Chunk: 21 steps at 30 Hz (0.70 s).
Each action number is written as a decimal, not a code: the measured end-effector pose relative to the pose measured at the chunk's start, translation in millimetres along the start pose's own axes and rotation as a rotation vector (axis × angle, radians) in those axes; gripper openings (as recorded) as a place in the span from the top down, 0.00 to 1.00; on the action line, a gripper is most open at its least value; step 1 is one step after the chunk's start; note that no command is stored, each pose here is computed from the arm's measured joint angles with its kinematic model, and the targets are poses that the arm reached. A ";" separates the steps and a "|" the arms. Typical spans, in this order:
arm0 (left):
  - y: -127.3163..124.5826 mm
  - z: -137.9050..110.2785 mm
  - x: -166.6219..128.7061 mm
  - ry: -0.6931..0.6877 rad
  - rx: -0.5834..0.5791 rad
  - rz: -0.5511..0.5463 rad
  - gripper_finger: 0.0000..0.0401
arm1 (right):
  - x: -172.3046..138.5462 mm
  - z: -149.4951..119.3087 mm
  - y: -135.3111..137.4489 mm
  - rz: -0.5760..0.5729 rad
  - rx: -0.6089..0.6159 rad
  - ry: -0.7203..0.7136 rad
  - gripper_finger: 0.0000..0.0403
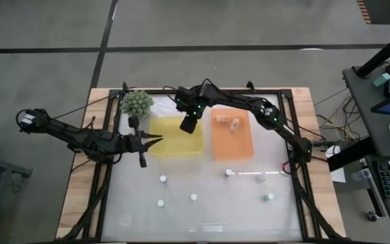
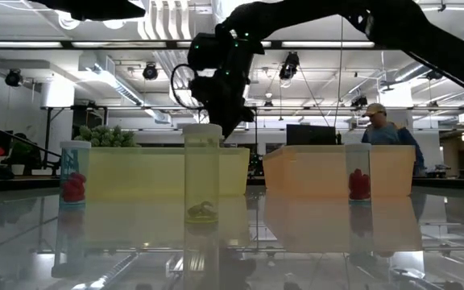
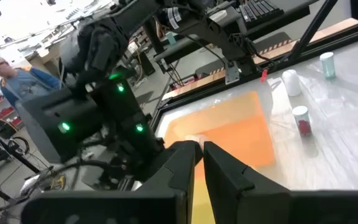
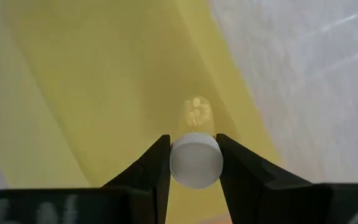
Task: Pick and place medicine bottles into bin by pill shape (circle, oval)
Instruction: Put the bottom yellow pill bottle into the yellow bin
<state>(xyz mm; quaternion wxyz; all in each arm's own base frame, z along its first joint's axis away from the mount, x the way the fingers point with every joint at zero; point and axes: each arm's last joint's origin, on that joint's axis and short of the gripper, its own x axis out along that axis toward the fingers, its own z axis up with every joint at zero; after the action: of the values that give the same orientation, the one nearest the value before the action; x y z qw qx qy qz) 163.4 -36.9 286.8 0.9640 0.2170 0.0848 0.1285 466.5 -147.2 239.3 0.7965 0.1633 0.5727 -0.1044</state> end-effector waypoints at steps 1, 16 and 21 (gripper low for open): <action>-0.2 -0.4 0.0 0.002 0.001 -0.001 0.95 | 3.7 -2.2 -0.6 -0.001 -0.001 0.019 0.74; -0.4 -0.4 0.2 0.001 -0.004 -0.001 0.95 | 30.2 -4.6 -5.6 -0.021 0.002 0.060 0.74; -0.4 -0.5 0.2 0.002 -0.004 -0.001 0.95 | 30.5 -2.9 -5.5 -0.020 0.019 0.042 0.68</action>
<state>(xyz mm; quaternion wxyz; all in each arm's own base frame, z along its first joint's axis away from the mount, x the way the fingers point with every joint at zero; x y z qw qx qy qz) 163.6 -37.0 286.2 0.9643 0.2151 0.0856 0.1285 471.8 -150.5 208.8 0.7816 0.1672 0.5900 -0.1140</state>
